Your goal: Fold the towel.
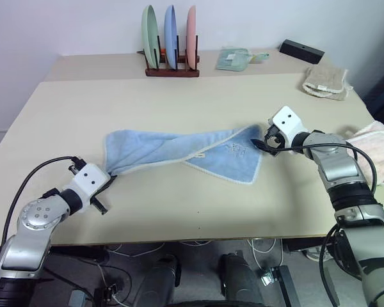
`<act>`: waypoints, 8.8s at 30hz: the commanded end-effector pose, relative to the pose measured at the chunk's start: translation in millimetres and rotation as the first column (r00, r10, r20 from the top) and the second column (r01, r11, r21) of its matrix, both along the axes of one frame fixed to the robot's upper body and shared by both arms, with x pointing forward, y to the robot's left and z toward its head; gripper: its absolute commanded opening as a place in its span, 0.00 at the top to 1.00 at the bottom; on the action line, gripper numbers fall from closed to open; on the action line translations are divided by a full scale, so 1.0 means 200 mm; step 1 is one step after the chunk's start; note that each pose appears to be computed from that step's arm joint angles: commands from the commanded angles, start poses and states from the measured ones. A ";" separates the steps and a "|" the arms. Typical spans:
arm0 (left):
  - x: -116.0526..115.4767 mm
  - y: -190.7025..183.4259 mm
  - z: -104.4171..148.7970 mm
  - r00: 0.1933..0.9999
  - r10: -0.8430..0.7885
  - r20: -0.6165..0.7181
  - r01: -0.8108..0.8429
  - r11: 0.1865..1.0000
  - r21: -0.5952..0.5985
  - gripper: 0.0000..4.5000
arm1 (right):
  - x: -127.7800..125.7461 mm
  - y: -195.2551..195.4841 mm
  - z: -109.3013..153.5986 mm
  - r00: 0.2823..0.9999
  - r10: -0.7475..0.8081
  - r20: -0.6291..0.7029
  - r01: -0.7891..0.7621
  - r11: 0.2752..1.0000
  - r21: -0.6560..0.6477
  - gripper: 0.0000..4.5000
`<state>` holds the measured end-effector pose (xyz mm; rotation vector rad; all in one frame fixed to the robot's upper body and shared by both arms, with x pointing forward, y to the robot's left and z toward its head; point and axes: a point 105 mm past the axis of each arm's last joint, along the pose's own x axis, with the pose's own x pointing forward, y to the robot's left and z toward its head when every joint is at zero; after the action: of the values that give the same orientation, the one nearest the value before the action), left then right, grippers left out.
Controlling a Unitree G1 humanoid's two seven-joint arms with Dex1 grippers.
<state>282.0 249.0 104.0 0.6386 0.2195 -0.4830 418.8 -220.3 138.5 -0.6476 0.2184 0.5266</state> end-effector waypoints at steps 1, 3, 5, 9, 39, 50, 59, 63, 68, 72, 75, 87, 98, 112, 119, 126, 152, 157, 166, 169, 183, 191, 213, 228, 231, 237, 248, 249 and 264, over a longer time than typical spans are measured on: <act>-0.03 0.03 0.03 1.000 -0.009 0.019 0.009 0.999 0.036 0.99 | 0.06 0.03 0.06 0.998 0.025 0.063 -0.023 0.999 -0.034 0.00; -0.03 0.04 0.02 1.000 -0.003 0.014 0.003 0.999 0.038 0.99 | 0.08 0.04 0.07 0.997 0.029 0.069 -0.027 0.999 -0.036 0.00; -0.04 0.03 0.01 1.000 -0.004 0.006 0.004 0.999 0.033 0.99 | 0.10 0.08 0.09 0.993 0.073 0.090 -0.070 0.997 -0.040 0.00; -0.04 0.02 -0.01 1.000 -0.007 -0.001 0.007 1.000 0.026 1.00 | 0.10 0.17 0.13 0.975 0.174 0.136 -0.162 0.982 -0.098 0.05; 0.57 0.17 1.18 0.720 0.284 0.633 -0.127 0.951 -0.282 1.00 | 0.05 0.14 1.25 0.666 0.199 0.719 0.044 0.952 -0.304 1.00; 0.21 0.12 0.53 0.966 0.038 0.255 -0.005 0.992 -0.126 1.00 | -0.25 0.15 0.58 0.848 0.479 0.226 -0.385 0.851 -0.357 1.00; -0.18 0.11 0.29 0.992 -0.060 -0.110 0.042 0.986 -0.158 1.00 | -0.62 0.02 0.33 0.860 0.478 -0.180 -0.506 0.846 -0.168 1.00; -0.18 0.13 0.27 0.989 -0.054 -0.140 0.033 0.988 -0.148 1.00 | -0.62 0.00 0.31 0.865 0.464 -0.191 -0.494 0.854 -0.163 1.00; -0.05 0.15 0.25 0.996 -0.014 -0.092 0.003 0.993 -0.115 1.00 | -0.49 0.02 0.26 0.886 0.441 -0.145 -0.462 0.863 -0.202 1.00; 0.09 0.17 0.23 0.998 0.020 -0.068 -0.028 0.992 -0.120 1.00 | -0.30 0.05 0.23 0.918 0.390 -0.066 -0.394 0.888 -0.236 1.00; 0.16 0.18 0.20 0.998 0.035 -0.060 -0.041 0.994 -0.099 1.00 | -0.20 0.07 0.22 0.926 0.375 -0.035 -0.372 0.895 -0.246 1.00; 0.33 0.23 0.13 0.993 0.108 -0.043 -0.111 0.991 -0.074 1.00 | 0.04 0.16 0.17 0.943 0.333 0.008 -0.320 0.913 -0.255 1.00; 0.36 0.27 0.15 0.977 0.212 0.015 -0.206 0.964 -0.168 0.47 | 0.08 0.10 0.21 0.960 0.268 0.084 -0.236 0.931 -0.277 0.48; 0.19 0.32 0.37 0.893 0.392 0.222 -0.263 0.853 -0.451 0.35 | -0.23 -0.07 0.37 0.996 0.047 0.080 -0.068 0.955 0.288 0.02; 0.07 -0.36 0.27 0.979 -0.077 0.189 0.143 0.920 -0.364 0.35 | -0.50 0.04 0.13 0.964 -0.012 -0.265 0.193 0.716 0.671 0.02; -0.02 -0.73 0.24 0.929 -0.329 0.172 0.371 0.822 -0.431 0.35 | -0.60 0.14 -0.03 0.884 -0.055 -0.464 0.420 0.528 0.738 0.02; -0.03 -0.81 0.17 0.913 -0.379 0.154 0.407 0.815 -0.412 0.35 | -0.22 0.13 -0.06 0.776 -0.204 -0.597 0.620 0.070 0.781 0.98; -0.03 -0.81 0.17 0.912 -0.382 0.148 0.409 0.815 -0.411 0.35 | -0.30 -0.02 0.10 0.828 -0.305 -0.470 0.532 0.163 0.831 0.98; 0.00 -0.83 0.15 0.901 -0.411 0.139 0.431 0.806 -0.406 0.35 | -0.41 -0.13 0.33 0.907 -0.361 -0.214 0.394 0.555 0.733 0.98; 0.00 -0.84 0.15 0.893 -0.428 0.143 0.448 0.804 -0.390 0.35 | -0.40 0.06 0.35 0.969 -0.228 -0.091 0.239 0.794 0.559 0.98; -0.01 -0.83 0.16 0.906 -0.395 0.152 0.422 0.823 -0.379 0.35 | -0.43 0.49 -0.01 0.984 0.142 -0.110 -0.128 0.984 0.123 0.98; -0.03 -0.82 0.16 0.911 -0.386 0.144 0.411 0.831 -0.376 0.35 | -0.44 0.55 -0.01 0.974 0.193 -0.120 -0.171 0.971 0.169 0.78; 0.00 -0.79 0.12 0.949 -0.293 0.121 0.316 0.842 -0.437 0.35 | -0.28 0.41 -0.14 0.994 0.065 -0.090 -0.034 0.950 0.311 0.99; -0.08 -0.62 0.11 0.999 -0.048 0.014 0.046 0.774 -0.632 0.35 | -0.37 0.52 0.16 0.939 0.311 0.149 -0.341 0.902 0.266 0.70; -0.11 -0.57 0.07 0.996 0.027 -0.083 -0.077 0.719 -0.691 0.23 | -0.43 0.57 0.19 0.896 0.416 0.156 -0.440 0.880 0.180 0.37; -0.14 -0.54 -0.09 0.924 0.142 -0.356 -0.373 0.547 -0.749 0.00 | -0.54 0.68 0.21 0.817 0.557 0.148 -0.572 0.815 0.093 0.05; 0.04 -0.53 -0.10 0.757 0.183 -0.628 -0.639 0.008 -0.769 0.00 | -0.56 0.70 0.19 0.806 0.570 0.159 -0.585 0.809 0.065 0.05; 0.06 -0.52 -0.10 0.744 0.188 -0.641 -0.649 -0.025 -0.761 0.00 | -0.56 0.70 0.19 0.806 0.570 0.161 -0.584 0.810 0.059 0.05; 0.21 -0.52 0.01 0.773 0.175 -0.609 -0.603 -0.094 -0.792 0.99 | -0.57 0.68 0.17 0.810 0.562 0.168 -0.573 0.819 0.024 0.04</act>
<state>321.3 149.7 89.2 -1.0032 0.3755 0.0402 308.7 -86.9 157.7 -0.6437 -0.0862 1.0589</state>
